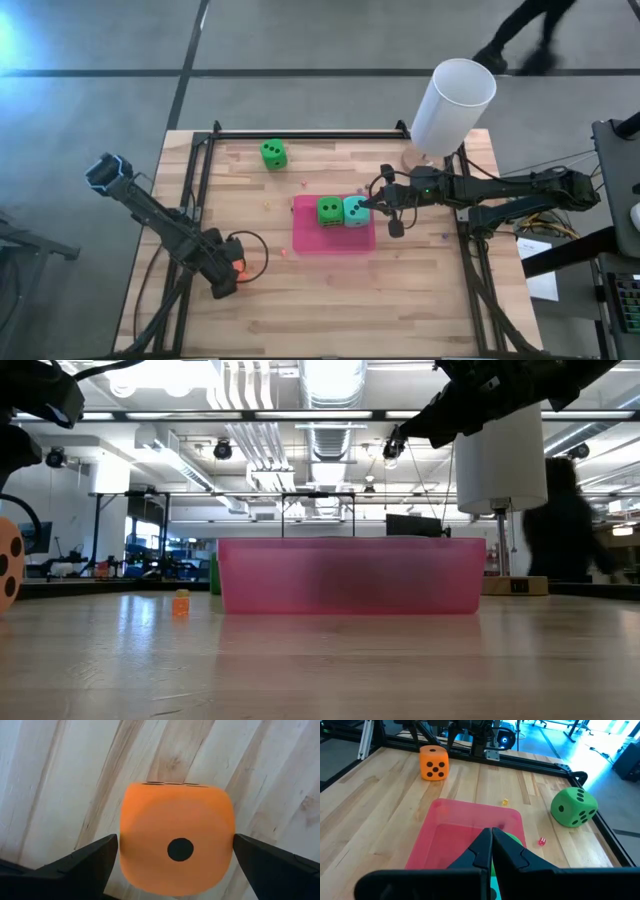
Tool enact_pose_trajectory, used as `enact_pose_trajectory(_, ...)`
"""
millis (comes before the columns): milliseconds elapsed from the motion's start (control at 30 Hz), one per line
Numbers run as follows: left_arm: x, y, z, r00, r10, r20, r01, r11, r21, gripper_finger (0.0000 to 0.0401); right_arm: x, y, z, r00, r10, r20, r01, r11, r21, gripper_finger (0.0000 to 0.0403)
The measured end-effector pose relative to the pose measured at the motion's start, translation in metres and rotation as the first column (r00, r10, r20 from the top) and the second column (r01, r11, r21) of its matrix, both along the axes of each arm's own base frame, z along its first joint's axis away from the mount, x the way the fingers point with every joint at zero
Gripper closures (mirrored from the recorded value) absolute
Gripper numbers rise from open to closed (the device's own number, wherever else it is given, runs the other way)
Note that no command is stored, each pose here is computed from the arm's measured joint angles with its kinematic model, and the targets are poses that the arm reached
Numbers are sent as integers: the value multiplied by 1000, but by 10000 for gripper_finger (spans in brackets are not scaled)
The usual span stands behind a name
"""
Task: Pick & Place Dice
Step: Put the large die into the pink bin
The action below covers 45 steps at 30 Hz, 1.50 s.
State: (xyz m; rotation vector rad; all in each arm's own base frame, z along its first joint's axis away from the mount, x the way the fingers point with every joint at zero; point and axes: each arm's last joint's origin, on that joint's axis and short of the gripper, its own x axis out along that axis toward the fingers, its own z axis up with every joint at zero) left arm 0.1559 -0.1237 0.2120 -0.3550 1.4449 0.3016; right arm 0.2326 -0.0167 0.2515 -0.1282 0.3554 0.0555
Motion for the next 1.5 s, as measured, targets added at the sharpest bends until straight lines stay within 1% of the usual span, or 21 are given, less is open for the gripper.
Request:
enact_pose_trajectory(233,-2,1,-15,1000,2,2,-1,999,-32,1,0,0,0,1000,0,0,0,1000,-1,394)
enact_pose_trajectory(367,-4,3,-22,1000,1,-7,-1,1000,-29,0,0,0,0,1000,1,0,-1,1000,-1,394)
enact_pose_trajectory(600,-5,3,-23,1000,-1,-12,1,1000,-24,0,0,0,0,1000,0,1,0,1000,0,394)
enact_pose_trajectory(900,-4,3,-27,999,48,-9,-48,999,-7,1,0,0,0,1000,0,1,0,1000,0,394)
enact_pose_trajectory(1233,-4,3,-31,998,66,-4,-66,998,-10,2,0,0,0,1000,0,1,0,1000,0,394)
enact_pose_trajectory(1500,-4,4,-31,997,76,8,-76,997,1,22,0,0,0,1000,1,1,-1,1000,-1,394)
